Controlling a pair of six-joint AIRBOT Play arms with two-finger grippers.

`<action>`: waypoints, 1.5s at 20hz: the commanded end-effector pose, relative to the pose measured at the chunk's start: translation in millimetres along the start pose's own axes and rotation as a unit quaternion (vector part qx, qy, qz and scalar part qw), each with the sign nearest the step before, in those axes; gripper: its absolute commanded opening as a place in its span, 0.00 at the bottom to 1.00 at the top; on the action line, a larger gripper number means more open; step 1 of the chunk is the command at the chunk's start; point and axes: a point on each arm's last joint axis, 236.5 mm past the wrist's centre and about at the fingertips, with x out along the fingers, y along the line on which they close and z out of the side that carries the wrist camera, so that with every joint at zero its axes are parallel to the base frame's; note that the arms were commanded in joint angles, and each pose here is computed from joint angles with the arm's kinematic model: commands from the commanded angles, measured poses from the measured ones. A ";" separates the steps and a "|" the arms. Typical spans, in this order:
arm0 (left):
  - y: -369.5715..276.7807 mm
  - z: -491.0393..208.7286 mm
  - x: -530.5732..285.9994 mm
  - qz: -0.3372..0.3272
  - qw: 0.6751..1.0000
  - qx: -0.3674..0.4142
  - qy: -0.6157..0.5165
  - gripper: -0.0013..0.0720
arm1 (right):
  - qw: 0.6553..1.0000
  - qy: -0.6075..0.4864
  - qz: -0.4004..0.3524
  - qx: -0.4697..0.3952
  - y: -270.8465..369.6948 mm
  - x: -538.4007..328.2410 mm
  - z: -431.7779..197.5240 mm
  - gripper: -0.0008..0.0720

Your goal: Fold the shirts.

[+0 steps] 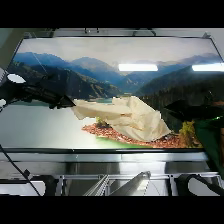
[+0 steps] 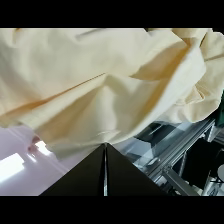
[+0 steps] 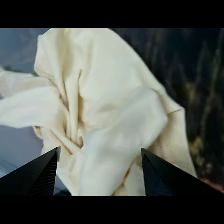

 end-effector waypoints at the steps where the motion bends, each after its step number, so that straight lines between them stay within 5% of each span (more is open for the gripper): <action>1: 4.5 1.6 -12.7 -0.003 1.000 -0.004 -0.010 0.04 | 0.999 0.008 -0.015 0.051 -36.8 10.8 6.8 0.76; 3: 4.4 1.6 -12.6 -0.003 1.000 0.006 -0.010 0.04 | 0.997 0.032 -0.011 0.074 -49.2 30.3 1.1 0.60; 14: 16.2 5.5 -26.3 -0.005 1.000 -0.010 -0.026 0.04 | 0.982 0.185 0.037 0.026 7.4 110.0 -2.0 0.59; 15: 16.1 5.5 -26.2 -0.005 1.000 -0.010 -0.026 0.04 | 0.978 0.203 0.046 0.016 16.0 110.5 -10.1 0.41; 17: 16.0 5.4 -26.0 -0.004 1.000 -0.010 -0.026 0.05 | 0.972 0.226 0.061 0.000 26.7 109.8 -21.7 0.31; 18: 16.0 5.5 -26.0 -0.005 1.000 -0.010 -0.026 0.04 | 0.970 0.232 0.068 -0.007 29.9 108.7 -24.6 0.11; 19: 16.0 5.5 -26.1 -0.005 1.000 -0.010 -0.026 0.04 | 0.970 0.231 0.071 -0.008 31.3 108.3 -24.1 0.04; 22: 0.8 24.4 -34.0 -0.037 0.997 -0.006 -0.065 0.05 | 0.976 0.196 0.085 -0.030 47.1 101.7 4.1 0.04; 26: -83.7 103.0 -135.5 -0.152 0.966 0.050 -0.201 0.04 | 0.980 0.059 0.167 -0.093 143.8 45.3 122.3 0.04; 30: -181.2 114.2 -253.7 -0.116 0.929 0.195 -0.293 0.04 | 0.946 -0.068 0.199 -0.245 276.6 -90.0 188.9 0.04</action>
